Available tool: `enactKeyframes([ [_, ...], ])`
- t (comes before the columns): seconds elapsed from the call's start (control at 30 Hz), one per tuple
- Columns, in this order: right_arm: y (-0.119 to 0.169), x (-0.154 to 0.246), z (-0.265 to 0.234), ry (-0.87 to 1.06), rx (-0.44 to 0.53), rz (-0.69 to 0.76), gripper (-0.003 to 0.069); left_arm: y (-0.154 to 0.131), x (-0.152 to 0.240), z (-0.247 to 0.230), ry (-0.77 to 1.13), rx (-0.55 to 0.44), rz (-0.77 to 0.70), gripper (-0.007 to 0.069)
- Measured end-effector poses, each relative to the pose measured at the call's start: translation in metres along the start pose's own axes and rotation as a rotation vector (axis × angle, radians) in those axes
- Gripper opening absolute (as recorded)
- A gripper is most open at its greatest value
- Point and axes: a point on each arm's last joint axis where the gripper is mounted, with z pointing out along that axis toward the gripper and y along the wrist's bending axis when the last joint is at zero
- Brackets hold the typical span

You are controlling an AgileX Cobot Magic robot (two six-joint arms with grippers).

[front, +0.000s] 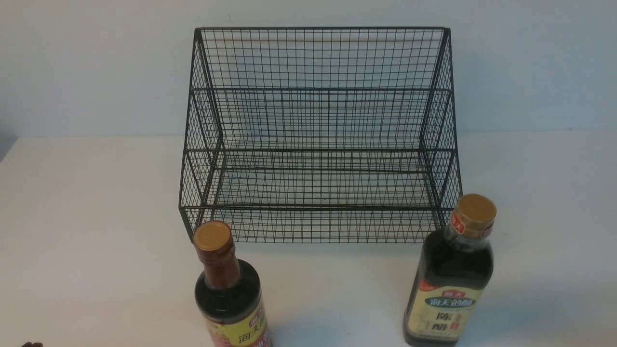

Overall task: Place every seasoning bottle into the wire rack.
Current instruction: Use the left arm to grab the condiment bottle closest to it

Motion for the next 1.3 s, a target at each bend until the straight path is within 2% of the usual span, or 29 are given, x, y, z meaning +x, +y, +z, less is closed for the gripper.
enactKeyframes([
  [0.37,0.0,0.0,0.0,0.0,0.0,0.0,-0.0007,0.0,0.0,0.0,-0.001,0.003,-0.014,-0.0005],
  [0.4,0.0,0.0,0.0,0.0,0.0,0.0,-0.0007,-0.002,-0.001,0.0,-0.006,0.019,-0.091,-0.0005],
  [0.47,0.0,0.0,0.0,0.0,0.0,0.0,-0.0007,-0.007,-0.003,0.0,-0.016,0.077,-0.353,-0.0005],
  [0.6,0.0,0.0,0.0,0.0,0.0,0.0,-0.0007,-0.013,-0.008,-0.001,-0.034,0.165,-0.721,-0.0005],
  [0.63,0.0,0.0,0.0,0.0,0.0,0.0,-0.0007,-0.013,-0.008,-0.001,-0.035,0.169,-0.736,-0.0005],
  [0.8,0.0,0.0,0.0,0.0,0.0,0.0,-0.0007,-0.018,-0.02,-0.006,-0.049,0.273,-0.994,-0.0005],
  [0.87,0.0,0.0,0.0,0.0,0.0,0.0,-0.0007,-0.021,-0.029,-0.011,-0.048,0.316,-0.983,-0.0005],
  [0.9,0.0,0.0,0.0,0.001,0.0,0.0,-0.0007,-0.026,-0.054,-0.026,-0.086,0.4,-0.896,-0.0005],
  [0.93,0.0,0.0,0.0,0.001,0.0,0.0,-0.0007,-0.026,-0.057,-0.028,-0.097,0.412,-0.87,-0.0005],
  [0.97,0.0,0.0,0.0,0.001,0.0,0.0,-0.0007,-0.03,-0.086,-0.05,-0.17,0.494,-0.754,-0.0005],
  [1.07,0.0,0.0,0.0,0.001,0.0,0.0,-0.0007,-0.037,-0.126,-0.084,-0.226,0.606,-0.485,-0.0005],
  [1.13,0.0,0.0,0.0,0.003,0.0,0.0,-0.0007,-0.045,-0.146,-0.095,-0.14,0.666,-0.268,-0.0005],
  [1.17,0.0,0.0,0.0,0.003,0.0,0.0,-0.0007,-0.045,-0.148,-0.093,-0.121,0.663,-0.244,-0.0004],
  [1.23,0.0,0.0,0.0,0.002,0.0,0.0,-0.0007,-0.05,-0.161,-0.084,0.041,0.684,-0.106,0.001],
  [1.27,0.0,0.0,0.0,0.002,0.0,0.0,-0.0007,-0.05,-0.163,-0.084,0.047,0.684,-0.098,0.0012],
  [1.3,0.0,0.0,0.0,0.002,0.0,0.0,-0.0007,-0.051,-0.17,-0.071,0.131,0.676,-0.062,0.0037],
])
